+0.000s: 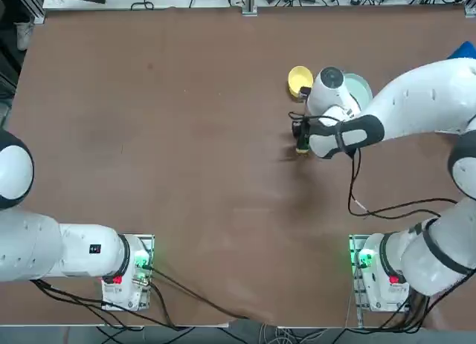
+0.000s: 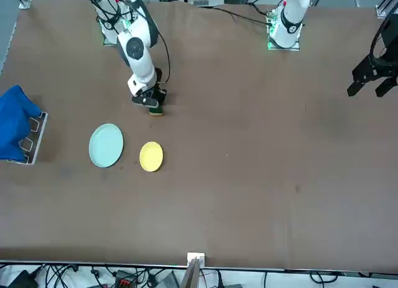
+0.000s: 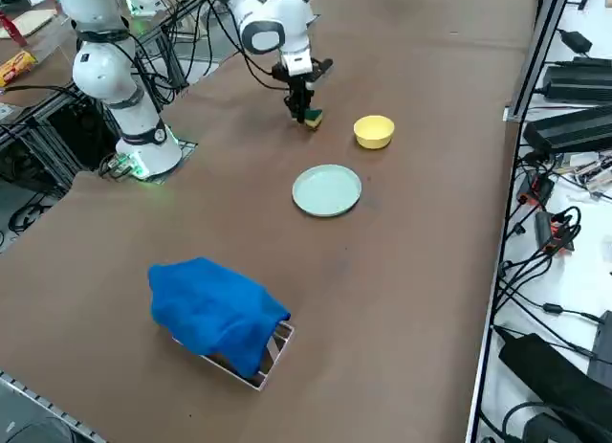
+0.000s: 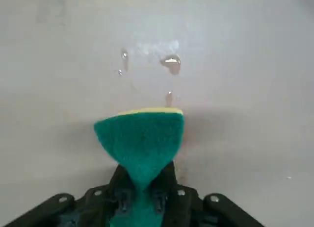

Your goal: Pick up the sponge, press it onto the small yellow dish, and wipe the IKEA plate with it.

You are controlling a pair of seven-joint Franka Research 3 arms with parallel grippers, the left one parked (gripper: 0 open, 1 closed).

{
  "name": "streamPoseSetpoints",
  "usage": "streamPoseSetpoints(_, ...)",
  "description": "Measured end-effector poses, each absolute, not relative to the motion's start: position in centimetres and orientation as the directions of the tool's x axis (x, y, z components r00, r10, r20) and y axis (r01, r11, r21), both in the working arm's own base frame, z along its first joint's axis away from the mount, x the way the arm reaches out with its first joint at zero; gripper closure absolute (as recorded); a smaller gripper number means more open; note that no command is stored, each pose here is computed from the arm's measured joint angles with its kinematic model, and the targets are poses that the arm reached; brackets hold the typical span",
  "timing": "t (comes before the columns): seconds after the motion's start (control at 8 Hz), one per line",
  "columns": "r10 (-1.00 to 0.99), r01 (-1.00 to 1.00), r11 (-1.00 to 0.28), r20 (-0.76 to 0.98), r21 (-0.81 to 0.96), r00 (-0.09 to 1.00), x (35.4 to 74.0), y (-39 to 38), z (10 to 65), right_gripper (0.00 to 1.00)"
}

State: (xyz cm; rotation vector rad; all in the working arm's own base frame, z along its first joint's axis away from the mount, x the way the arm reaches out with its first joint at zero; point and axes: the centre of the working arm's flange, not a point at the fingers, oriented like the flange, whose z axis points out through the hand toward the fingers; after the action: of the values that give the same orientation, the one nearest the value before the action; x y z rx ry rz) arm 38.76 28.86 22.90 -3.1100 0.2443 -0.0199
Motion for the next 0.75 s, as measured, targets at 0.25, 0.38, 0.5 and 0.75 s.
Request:
streamPoseSetpoints(0.25, -0.164, -0.163, -0.986, 0.014, -0.013, 0.986, 39.7, 28.9, 26.1, 0.78)
streamPoseSetpoints(0.38, -0.171, -0.171, -0.985, 0.008, -0.003, 0.985, 40.8, 29.2, 27.9, 0.79)
streamPoseSetpoints(0.5, -0.175, -0.175, -0.984, -0.003, 0.011, 0.985, 42.3, 29.4, 29.8, 0.80)
streamPoseSetpoints(0.75, -0.167, -0.165, -0.985, -0.045, 0.051, 0.985, 45.7, 29.1, 33.4, 0.80)
